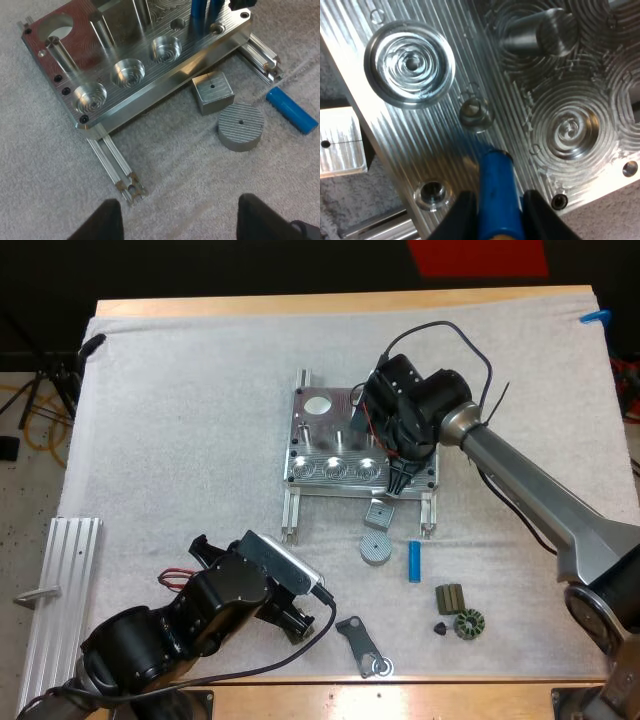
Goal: Load cells from right to left
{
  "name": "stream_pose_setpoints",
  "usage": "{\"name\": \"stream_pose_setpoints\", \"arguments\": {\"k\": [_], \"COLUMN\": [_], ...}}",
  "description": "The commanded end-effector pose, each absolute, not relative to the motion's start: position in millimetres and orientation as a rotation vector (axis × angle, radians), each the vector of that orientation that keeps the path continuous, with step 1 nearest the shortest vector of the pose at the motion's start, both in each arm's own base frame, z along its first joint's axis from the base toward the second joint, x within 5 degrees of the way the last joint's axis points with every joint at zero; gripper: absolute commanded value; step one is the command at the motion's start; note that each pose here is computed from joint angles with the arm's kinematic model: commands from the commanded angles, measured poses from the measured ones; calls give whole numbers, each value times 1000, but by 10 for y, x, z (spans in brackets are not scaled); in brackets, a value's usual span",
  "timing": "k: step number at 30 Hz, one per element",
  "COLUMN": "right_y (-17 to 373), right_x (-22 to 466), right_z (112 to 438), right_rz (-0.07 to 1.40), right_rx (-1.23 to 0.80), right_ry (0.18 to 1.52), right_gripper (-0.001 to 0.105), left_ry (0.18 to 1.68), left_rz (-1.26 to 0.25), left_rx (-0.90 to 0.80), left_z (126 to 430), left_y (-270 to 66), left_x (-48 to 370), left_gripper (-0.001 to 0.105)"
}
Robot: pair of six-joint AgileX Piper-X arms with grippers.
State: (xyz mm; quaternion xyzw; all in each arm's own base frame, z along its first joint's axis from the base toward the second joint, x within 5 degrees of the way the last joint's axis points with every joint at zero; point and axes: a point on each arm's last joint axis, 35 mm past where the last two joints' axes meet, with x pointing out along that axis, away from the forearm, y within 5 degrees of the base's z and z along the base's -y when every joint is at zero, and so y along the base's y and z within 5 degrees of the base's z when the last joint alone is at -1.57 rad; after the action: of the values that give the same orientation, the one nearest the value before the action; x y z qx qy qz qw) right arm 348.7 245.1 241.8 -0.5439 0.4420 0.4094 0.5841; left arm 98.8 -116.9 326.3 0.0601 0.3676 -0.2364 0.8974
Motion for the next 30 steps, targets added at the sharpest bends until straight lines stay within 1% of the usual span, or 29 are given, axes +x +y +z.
{"name": "stream_pose_setpoints", "arguments": {"k": [1,5,10,18,20,21,22,23,25,27,30], "right_y": [2443,2450,2444,2446,2448,2448,2448,2448,2451,2455,2464], "right_x": [3509,3521,3537,3541,3540,3539,3539,3539,3544,3549,3562], "right_z": [2344,2308,2309,2310,2309,2309,2309,2309,2310,2326,2393], "right_rz": [968,965,924,923,928,929,928,928,925,919,902], "right_rx": [-1273,-1276,-1304,-1303,-1299,-1298,-1298,-1298,-1296,-1290,-1278], "right_ry": [1053,1057,1052,1048,1048,1048,1048,1048,1044,1033,995], "right_gripper": [8,8,8,8,10,13,20,24,39,46,47], "left_ry": [751,751,751,752,752,752,752,752,752,752,756], "left_rz": [-493,-493,-493,-492,-492,-492,-492,-492,-492,-492,-491], "left_rx": [120,120,120,121,121,121,121,121,121,121,124], "left_z": [3286,3286,3286,3285,3285,3285,3285,3285,3285,3285,3281], "left_y": [-1164,-1164,-1164,-1163,-1164,-1164,-1164,-1164,-1164,-1164,-1160], "left_x": [985,985,985,984,985,985,985,985,985,985,982], "left_gripper": [50,50,50,50,50,50,50,50,50,50,50]}}
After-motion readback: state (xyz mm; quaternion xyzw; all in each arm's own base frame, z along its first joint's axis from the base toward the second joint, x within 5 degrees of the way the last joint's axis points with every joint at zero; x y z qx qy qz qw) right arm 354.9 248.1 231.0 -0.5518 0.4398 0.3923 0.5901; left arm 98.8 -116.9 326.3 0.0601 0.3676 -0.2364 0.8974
